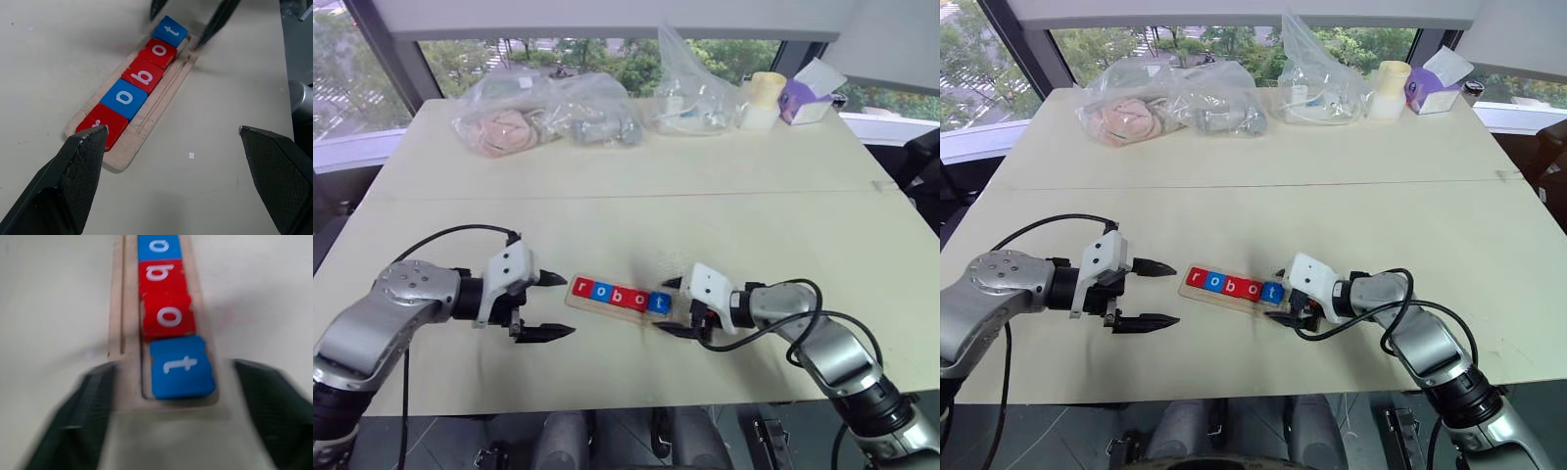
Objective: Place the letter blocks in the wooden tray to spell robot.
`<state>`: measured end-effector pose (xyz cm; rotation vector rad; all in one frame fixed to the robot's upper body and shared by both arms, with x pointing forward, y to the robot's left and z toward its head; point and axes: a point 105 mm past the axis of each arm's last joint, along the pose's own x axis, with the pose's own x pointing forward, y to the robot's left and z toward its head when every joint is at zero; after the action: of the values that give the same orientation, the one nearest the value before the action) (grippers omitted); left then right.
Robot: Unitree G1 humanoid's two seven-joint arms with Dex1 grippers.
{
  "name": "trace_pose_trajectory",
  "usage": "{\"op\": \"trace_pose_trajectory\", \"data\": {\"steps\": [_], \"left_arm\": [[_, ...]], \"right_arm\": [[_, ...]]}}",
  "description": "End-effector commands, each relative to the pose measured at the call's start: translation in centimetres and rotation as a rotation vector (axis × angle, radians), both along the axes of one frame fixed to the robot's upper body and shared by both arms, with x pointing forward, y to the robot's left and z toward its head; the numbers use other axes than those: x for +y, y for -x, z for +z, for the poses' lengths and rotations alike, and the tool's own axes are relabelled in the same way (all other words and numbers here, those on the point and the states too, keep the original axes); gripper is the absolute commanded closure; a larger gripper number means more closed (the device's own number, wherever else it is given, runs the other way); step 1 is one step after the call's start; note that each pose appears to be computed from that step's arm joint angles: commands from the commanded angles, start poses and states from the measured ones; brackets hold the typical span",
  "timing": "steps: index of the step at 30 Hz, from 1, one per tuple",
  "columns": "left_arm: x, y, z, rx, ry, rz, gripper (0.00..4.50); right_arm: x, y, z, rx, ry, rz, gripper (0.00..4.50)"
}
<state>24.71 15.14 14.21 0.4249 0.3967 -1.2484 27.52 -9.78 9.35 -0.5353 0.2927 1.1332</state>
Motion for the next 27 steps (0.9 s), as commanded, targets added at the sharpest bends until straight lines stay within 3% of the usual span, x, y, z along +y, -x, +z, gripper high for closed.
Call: {"op": "trace_pose_trajectory", "data": {"steps": [1,5,15,27], "left_arm": [[-0.1,-0.3,0.6,-0.04,0.002,-0.007,0.0],[-0.2,-0.5,0.6,-0.044,0.007,-0.004,0.0],[-0.8,-0.4,1.2,-0.045,0.032,-0.022,0.0],[-0.3,-0.9,0.9,-0.048,0.039,0.025,0.0]], "right_arm": [[0.0,-1.3,3.0,-0.095,-0.081,-0.028,0.4],[-0.9,-3.3,5.4,-0.158,-0.191,-0.127,0.4],[-1.8,-4.1,1.4,-0.166,-0.061,-0.181,0.4],[-1.1,-3.1,1.7,-0.184,-0.104,-0.172,0.4]]}}
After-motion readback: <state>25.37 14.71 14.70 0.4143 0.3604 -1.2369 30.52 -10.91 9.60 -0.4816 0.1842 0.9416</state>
